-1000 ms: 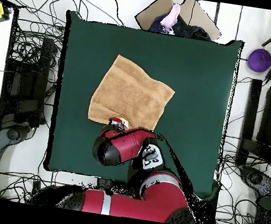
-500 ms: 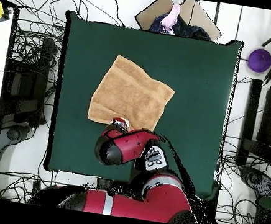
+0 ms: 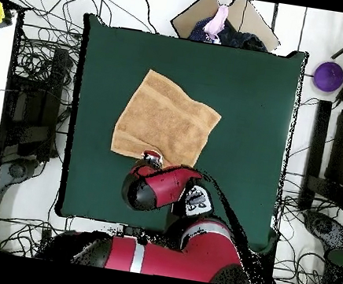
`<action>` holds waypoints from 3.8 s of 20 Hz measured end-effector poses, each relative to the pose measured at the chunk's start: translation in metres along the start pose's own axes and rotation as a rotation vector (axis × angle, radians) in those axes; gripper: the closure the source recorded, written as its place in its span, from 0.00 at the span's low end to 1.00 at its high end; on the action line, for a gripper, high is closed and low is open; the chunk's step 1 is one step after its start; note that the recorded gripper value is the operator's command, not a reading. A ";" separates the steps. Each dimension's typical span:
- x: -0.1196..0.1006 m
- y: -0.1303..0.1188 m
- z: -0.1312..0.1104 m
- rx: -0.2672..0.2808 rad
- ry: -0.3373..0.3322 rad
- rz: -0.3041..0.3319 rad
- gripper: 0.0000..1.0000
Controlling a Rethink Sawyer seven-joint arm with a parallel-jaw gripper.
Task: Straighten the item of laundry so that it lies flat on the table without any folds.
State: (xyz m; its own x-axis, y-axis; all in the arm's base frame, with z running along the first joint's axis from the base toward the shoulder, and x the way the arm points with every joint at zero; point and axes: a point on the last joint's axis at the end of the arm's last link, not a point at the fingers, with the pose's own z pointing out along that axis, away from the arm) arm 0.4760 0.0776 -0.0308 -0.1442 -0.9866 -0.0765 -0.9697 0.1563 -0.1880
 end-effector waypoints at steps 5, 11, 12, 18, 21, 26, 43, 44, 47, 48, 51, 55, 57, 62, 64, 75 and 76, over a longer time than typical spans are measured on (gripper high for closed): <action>0.008 0.002 0.001 0.004 0.014 0.009 1.00; 0.010 0.000 0.000 0.027 0.022 0.025 0.00; 0.010 0.000 0.000 0.028 0.023 0.027 0.00; 0.015 -0.001 -0.001 0.030 0.038 0.045 0.00; 0.016 -0.001 -0.001 0.030 0.041 0.048 0.00; 0.016 -0.001 -0.001 0.028 0.042 0.051 0.00; 0.018 0.001 -0.002 0.035 0.060 0.060 1.00; 0.018 0.001 -0.002 0.035 0.060 0.062 1.00; 0.018 0.000 -0.001 0.034 0.060 0.067 1.00; 0.017 0.000 -0.001 0.034 0.060 0.068 1.00; 0.018 0.001 -0.001 0.034 0.060 0.068 1.00; 0.022 -0.002 0.000 0.035 0.056 0.084 1.00; 0.030 -0.004 0.002 0.032 0.050 0.109 1.00; 0.046 -0.007 0.010 0.020 0.026 0.164 1.00; 0.050 -0.007 0.014 0.015 0.010 0.179 1.00; 0.059 -0.011 0.018 -0.012 -0.055 0.118 1.00; 0.059 -0.011 0.018 -0.017 -0.054 0.109 1.00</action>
State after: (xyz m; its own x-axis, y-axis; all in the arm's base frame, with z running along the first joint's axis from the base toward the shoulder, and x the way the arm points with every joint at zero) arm 0.4820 0.0182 -0.0505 -0.2383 -0.9598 -0.1481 -0.9521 0.2609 -0.1593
